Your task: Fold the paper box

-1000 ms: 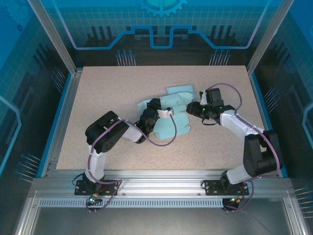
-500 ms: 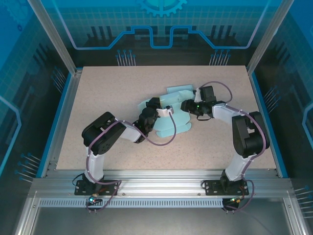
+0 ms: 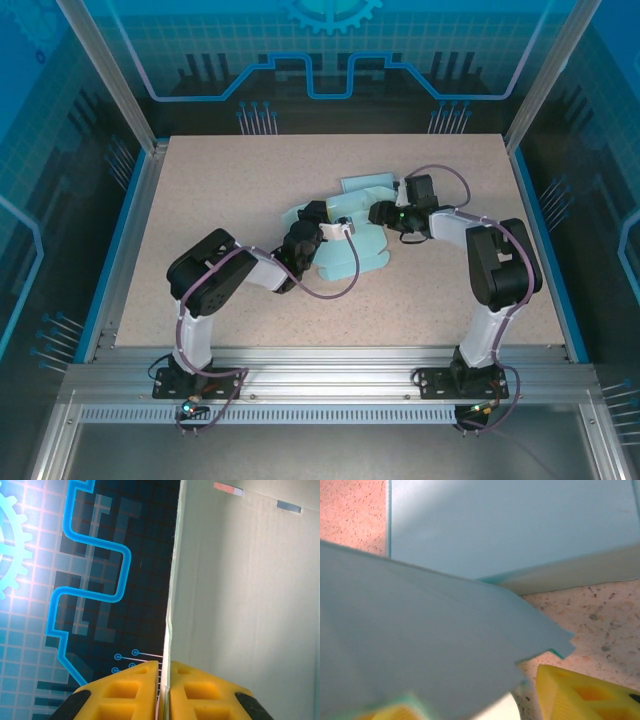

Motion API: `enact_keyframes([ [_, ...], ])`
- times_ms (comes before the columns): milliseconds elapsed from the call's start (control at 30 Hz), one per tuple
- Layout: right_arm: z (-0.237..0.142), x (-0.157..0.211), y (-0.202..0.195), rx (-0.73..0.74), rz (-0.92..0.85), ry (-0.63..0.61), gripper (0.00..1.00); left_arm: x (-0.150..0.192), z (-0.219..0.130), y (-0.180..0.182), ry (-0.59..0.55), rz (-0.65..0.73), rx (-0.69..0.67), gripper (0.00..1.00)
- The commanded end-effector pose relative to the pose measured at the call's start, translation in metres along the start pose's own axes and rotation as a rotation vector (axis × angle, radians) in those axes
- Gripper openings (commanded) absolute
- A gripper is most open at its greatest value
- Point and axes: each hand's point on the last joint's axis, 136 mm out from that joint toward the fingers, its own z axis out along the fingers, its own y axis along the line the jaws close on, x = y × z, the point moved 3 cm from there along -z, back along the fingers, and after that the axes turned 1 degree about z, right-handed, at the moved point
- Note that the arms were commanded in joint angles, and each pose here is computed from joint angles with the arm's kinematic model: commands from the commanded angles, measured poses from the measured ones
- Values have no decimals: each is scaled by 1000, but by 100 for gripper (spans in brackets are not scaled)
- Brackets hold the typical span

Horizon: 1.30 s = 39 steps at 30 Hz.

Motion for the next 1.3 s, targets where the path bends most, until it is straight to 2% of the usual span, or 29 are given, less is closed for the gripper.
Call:
enact_keyframes([
  [0, 3, -6, -10, 19, -6, -23, 59, -6, -5, 19, -31, -57, -41, 14],
  [333, 19, -4, -12, -13, 3, -44, 62, -9, -12, 29, -50, -156, -22, 13],
  [667, 19, -16, 10, -155, 11, -96, 61, -6, -8, 14, -35, -130, 15, 13],
  [833, 19, -21, 10, -156, 10, -121, 60, -6, -7, 12, -34, -142, 33, 12],
  [1267, 10, -18, 30, -235, -52, -135, 43, -3, -1, -4, -21, -118, 76, 11],
])
